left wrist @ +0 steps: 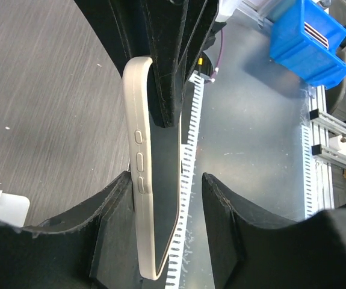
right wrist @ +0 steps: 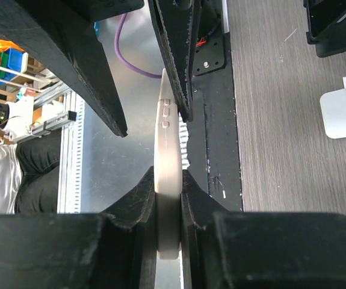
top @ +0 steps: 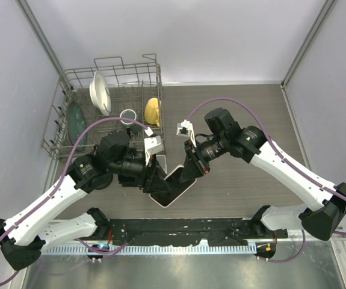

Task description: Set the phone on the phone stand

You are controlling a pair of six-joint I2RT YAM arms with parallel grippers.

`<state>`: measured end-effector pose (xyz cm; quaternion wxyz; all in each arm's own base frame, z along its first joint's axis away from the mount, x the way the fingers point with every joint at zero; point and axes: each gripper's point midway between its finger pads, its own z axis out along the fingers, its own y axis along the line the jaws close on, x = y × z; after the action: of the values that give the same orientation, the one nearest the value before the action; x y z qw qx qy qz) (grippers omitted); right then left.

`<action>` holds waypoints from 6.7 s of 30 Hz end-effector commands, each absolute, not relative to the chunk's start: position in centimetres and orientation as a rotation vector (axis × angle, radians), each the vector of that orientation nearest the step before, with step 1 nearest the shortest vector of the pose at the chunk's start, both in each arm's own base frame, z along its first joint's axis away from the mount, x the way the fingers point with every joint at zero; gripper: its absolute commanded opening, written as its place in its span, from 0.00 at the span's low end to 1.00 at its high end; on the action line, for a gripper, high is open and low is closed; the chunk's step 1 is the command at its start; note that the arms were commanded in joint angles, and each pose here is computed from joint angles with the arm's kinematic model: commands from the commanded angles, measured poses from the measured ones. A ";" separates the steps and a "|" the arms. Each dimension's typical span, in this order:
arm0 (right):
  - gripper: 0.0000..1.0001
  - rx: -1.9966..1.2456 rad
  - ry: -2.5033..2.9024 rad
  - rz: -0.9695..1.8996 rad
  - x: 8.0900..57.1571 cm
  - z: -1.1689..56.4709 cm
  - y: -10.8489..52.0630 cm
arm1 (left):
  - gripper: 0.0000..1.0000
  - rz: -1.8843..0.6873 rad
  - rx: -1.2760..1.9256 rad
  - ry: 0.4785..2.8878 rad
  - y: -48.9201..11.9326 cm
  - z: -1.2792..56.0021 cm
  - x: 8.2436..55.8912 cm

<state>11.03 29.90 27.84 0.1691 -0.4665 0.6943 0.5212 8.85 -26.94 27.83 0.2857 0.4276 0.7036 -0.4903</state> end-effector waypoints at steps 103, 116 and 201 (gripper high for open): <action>0.01 -1.286 1.394 1.196 23.8 25.5 41.9 | 0.91 -0.298 0.082 1.521 -7.2 33.3 19.4; 0.01 -1.303 1.413 1.159 24.6 23.7 42.1 | 0.92 -0.280 0.101 1.546 -7.5 32.8 19.7; 0.70 -1.193 1.630 0.981 26.9 19.7 40.6 | 0.92 -0.285 0.132 1.562 -8.3 32.5 19.9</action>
<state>27.27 40.19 16.77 0.4000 -0.4824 0.6670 0.4030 19.84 -8.08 31.44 0.6872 0.0647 0.7141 -0.1166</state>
